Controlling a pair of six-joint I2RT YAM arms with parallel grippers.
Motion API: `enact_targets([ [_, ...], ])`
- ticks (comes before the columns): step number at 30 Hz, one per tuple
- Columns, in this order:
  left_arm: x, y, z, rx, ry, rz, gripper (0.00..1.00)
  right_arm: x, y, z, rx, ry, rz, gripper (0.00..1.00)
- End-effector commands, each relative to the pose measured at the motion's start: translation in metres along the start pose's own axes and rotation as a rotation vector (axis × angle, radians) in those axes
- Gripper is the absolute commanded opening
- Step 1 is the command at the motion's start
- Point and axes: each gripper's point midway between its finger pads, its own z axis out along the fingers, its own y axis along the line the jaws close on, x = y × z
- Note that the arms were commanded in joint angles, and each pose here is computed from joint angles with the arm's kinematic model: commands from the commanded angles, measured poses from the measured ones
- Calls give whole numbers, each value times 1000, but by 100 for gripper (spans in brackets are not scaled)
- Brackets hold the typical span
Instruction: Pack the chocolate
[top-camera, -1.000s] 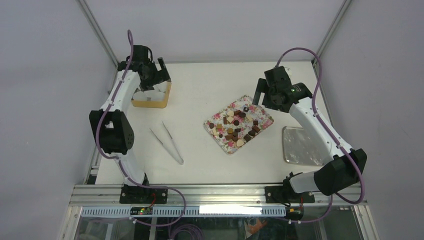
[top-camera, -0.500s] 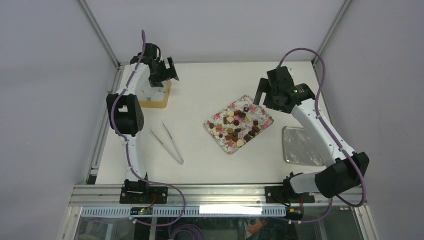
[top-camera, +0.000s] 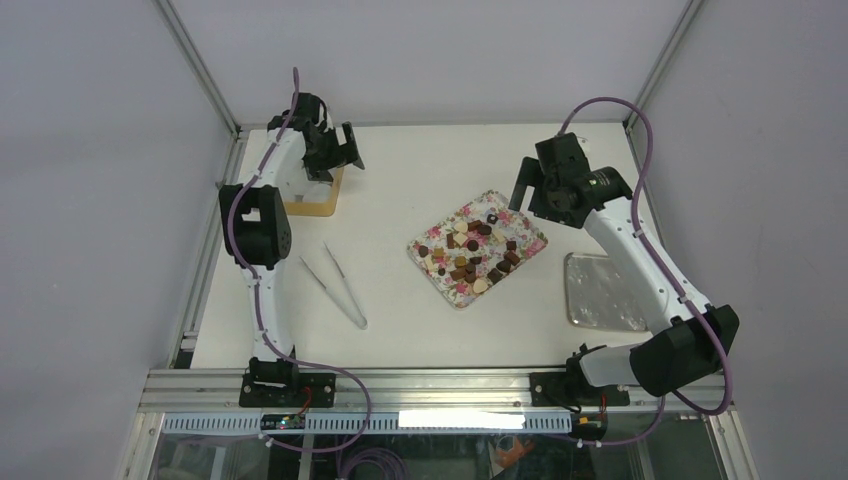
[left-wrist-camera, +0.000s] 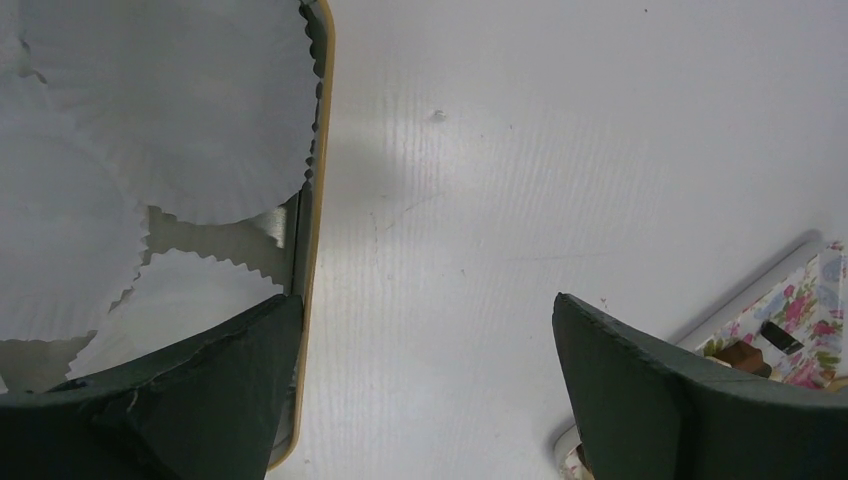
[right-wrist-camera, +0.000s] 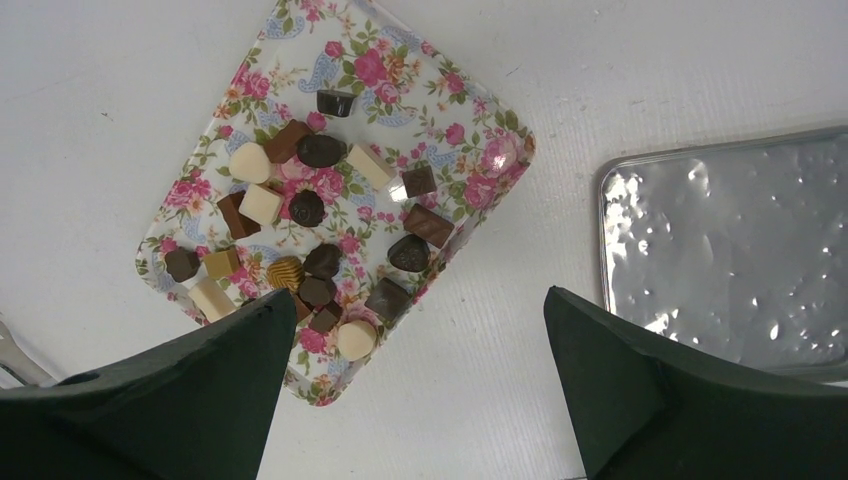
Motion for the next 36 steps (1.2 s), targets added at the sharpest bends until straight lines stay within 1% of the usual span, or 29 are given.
enact_targets([
  [1, 3, -38, -2, 100, 0, 105, 99, -11, -3, -14, -15, -57, 33, 99],
  [4, 14, -55, 1, 179, 41, 118, 99, -10, -5, -16, -14, -57, 37, 99],
  [10, 39, -78, 6, 221, 95, 172, 99, -9, -10, -19, -4, -65, 38, 99],
  [13, 55, -99, 6, 252, 116, 236, 99, -8, -10, -20, -7, -65, 40, 99],
  [19, 91, -143, 7, 334, 182, 312, 99, -5, -11, -23, -13, -59, 45, 99],
  [22, 104, -166, 1, 377, 198, 346, 99, -3, -13, -25, -15, -64, 46, 99],
  [24, 106, -175, -6, 383, 190, 358, 99, -2, -15, -28, -17, -69, 49, 99],
  [26, 98, -178, -21, 359, 153, 347, 99, -1, -16, -30, -18, -71, 50, 99],
  [28, 85, -171, -39, 277, 97, 329, 99, 0, -18, -33, -21, -78, 51, 99],
  [31, 70, -153, -86, 145, -11, 310, 99, 3, -22, -37, -27, -89, 49, 99],
  [32, 69, -150, -104, 130, -44, 298, 99, 4, -23, -37, -30, -92, 50, 99],
  [33, 68, -139, -119, 76, -80, 279, 99, 6, -23, -37, -37, -94, 49, 99],
  [35, 75, -115, -148, -16, -139, 191, 99, 9, -22, -36, -49, -89, 49, 99],
  [36, 86, -97, -158, -81, -147, 124, 99, 11, -21, -36, -55, -84, 48, 99],
])
